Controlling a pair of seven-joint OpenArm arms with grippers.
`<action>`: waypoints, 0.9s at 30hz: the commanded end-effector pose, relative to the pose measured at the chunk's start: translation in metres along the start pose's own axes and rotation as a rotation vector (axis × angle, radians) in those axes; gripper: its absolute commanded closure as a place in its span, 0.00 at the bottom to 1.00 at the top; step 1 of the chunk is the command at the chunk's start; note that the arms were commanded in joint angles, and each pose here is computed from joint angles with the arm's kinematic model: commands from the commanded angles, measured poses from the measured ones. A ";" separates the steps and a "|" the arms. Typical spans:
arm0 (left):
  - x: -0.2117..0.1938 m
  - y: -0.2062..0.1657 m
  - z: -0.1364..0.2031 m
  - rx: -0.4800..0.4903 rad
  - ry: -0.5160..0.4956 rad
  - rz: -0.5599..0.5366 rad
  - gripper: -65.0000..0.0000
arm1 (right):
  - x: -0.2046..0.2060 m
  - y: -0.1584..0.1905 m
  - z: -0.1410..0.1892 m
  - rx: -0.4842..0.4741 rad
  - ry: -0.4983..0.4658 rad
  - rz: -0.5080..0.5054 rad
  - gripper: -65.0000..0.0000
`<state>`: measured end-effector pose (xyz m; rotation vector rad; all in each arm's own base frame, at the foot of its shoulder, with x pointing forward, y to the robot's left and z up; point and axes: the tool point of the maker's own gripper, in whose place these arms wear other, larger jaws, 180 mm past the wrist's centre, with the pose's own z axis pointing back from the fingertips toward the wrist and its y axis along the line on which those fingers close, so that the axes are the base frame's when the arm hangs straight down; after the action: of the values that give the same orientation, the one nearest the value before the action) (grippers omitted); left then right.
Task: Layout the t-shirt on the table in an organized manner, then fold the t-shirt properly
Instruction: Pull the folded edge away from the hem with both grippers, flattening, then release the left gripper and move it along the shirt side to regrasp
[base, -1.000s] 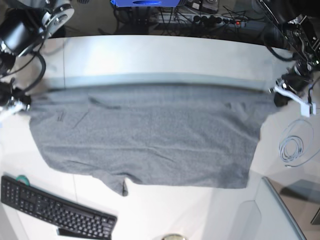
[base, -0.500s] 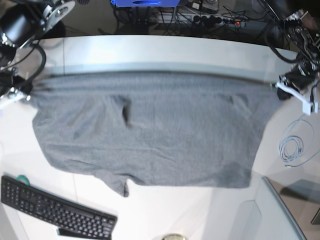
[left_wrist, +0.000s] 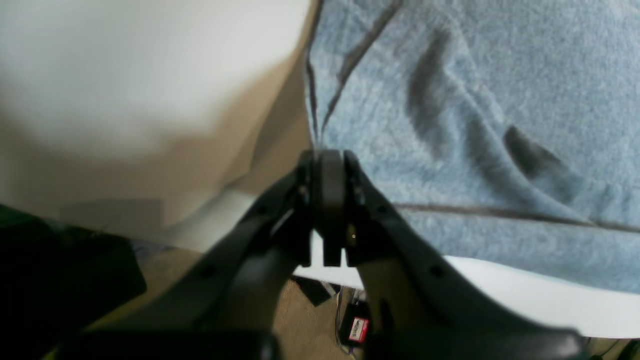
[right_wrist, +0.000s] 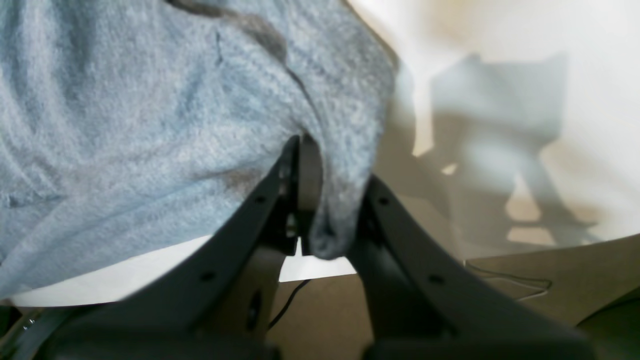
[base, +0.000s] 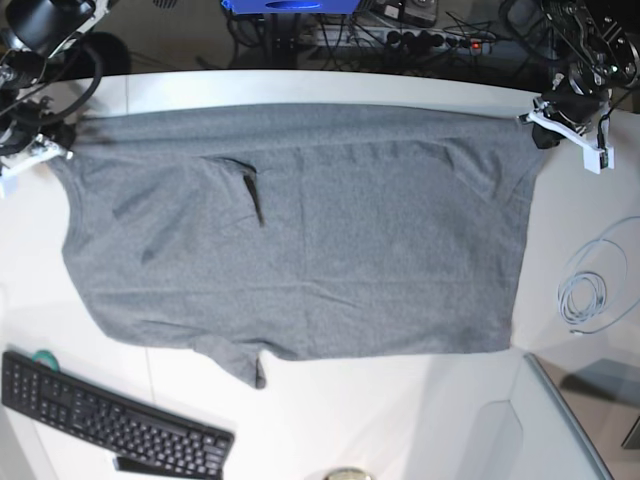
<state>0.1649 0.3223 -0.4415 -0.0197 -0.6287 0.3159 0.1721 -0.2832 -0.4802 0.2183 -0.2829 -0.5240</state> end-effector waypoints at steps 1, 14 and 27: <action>0.006 0.008 0.003 0.019 -0.021 -0.006 1.00 | 0.010 -0.006 0.006 -0.015 -0.030 0.008 1.00; -0.014 0.013 -0.001 0.020 0.026 0.020 1.00 | -0.021 -0.021 0.006 -0.045 0.033 -0.003 1.00; -0.017 0.012 -0.001 0.016 0.034 0.026 1.00 | -0.024 -0.023 0.006 -0.049 0.040 -0.004 0.99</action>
<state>0.1438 0.3194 -0.4629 -0.0396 -0.5577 0.3496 0.1332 -0.2802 -0.4932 0.2034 -0.2010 -0.5327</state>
